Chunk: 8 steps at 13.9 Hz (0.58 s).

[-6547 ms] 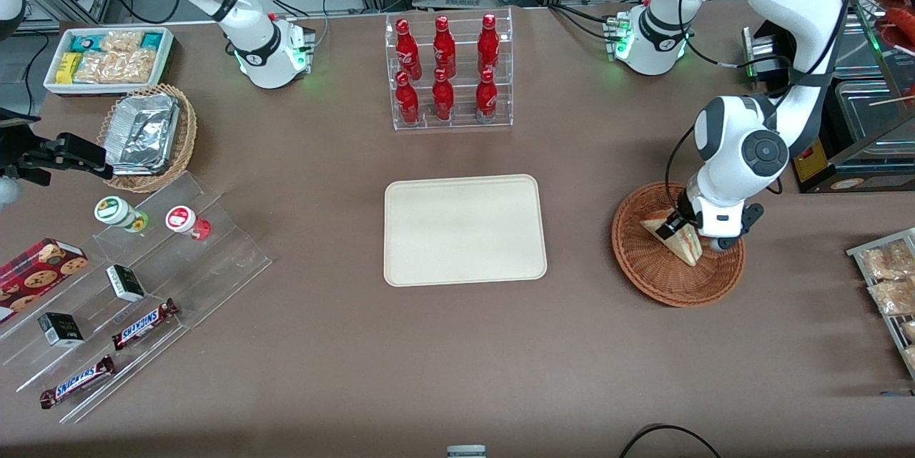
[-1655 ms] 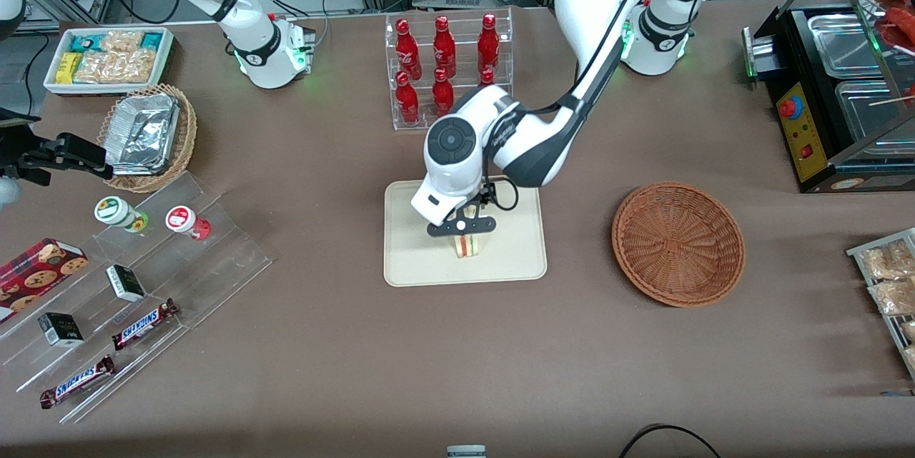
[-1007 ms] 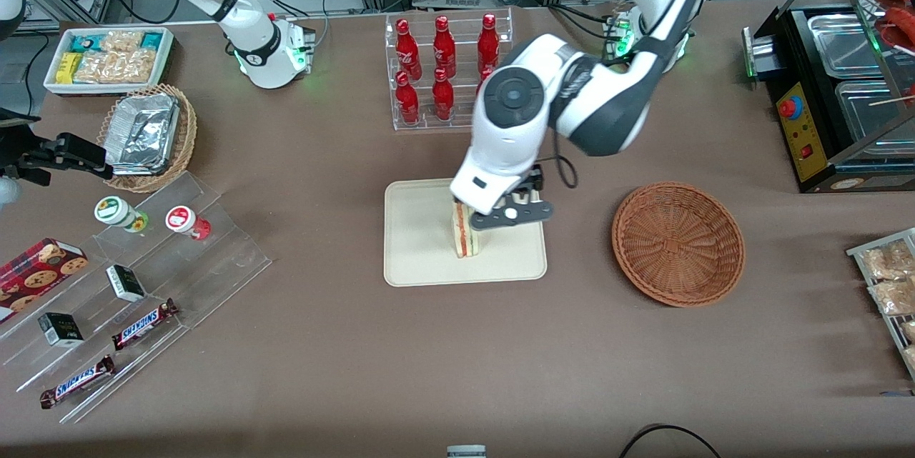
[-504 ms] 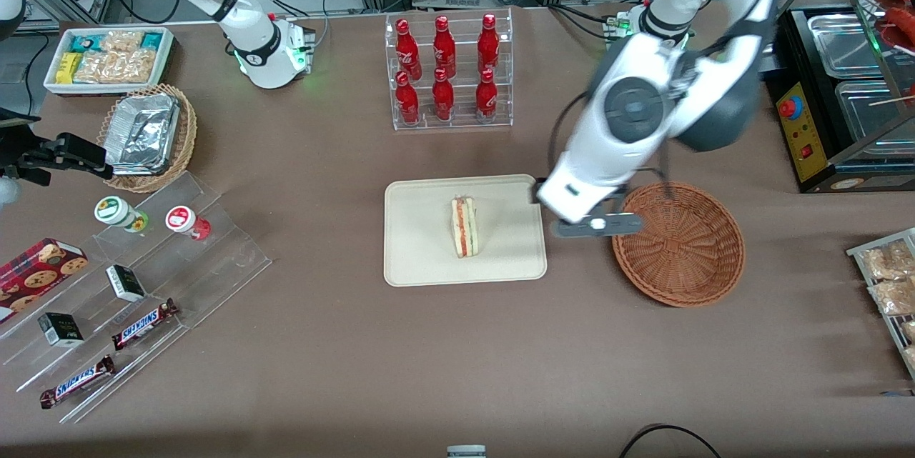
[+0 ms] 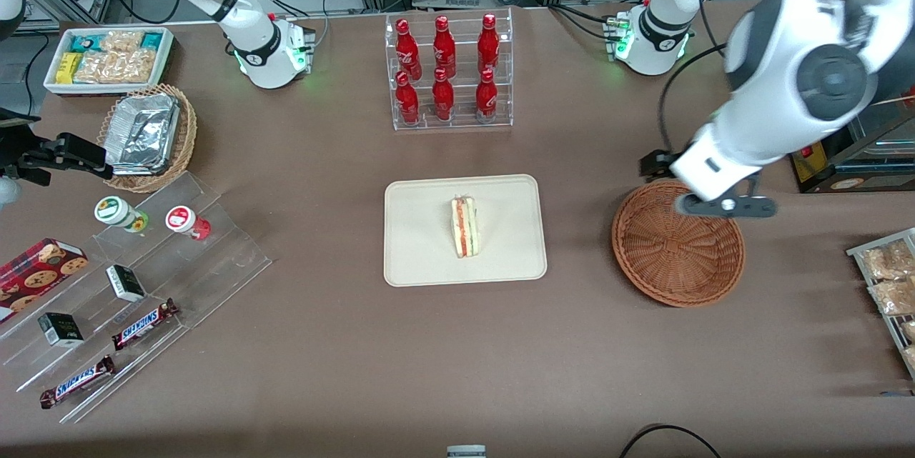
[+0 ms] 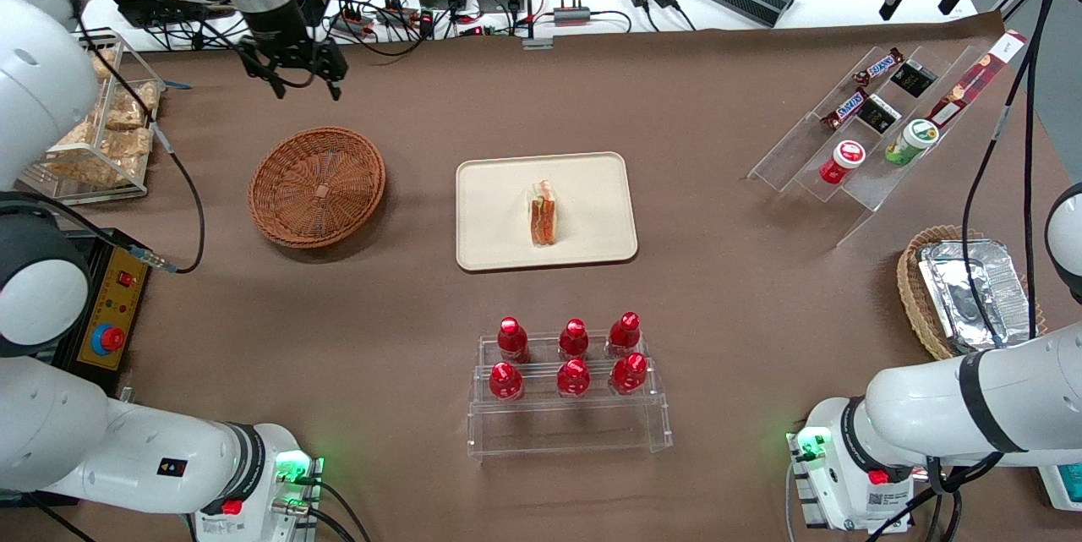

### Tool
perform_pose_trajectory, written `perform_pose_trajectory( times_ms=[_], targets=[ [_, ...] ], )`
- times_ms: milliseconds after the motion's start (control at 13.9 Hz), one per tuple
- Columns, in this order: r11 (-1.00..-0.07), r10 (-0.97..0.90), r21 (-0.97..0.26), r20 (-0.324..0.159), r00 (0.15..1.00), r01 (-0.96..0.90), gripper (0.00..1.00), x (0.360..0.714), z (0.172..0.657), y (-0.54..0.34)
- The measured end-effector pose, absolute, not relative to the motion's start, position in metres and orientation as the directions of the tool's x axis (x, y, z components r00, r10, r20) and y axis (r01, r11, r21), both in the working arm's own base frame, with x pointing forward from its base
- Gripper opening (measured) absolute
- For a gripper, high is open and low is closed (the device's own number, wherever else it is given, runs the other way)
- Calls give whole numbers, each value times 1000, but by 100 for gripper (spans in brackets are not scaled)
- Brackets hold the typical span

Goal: Place sandwich from basket to tray

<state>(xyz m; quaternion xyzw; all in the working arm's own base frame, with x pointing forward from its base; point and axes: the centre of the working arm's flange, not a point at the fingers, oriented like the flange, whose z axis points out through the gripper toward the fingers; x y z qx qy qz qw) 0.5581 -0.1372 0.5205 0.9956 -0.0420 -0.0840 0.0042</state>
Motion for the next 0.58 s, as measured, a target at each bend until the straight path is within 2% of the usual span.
perform_pose_trajectory(
  times_ms=[576],
  targets=[
    [-1000,-30,14,-192,981,-28,100,528,575,-81]
  ],
)
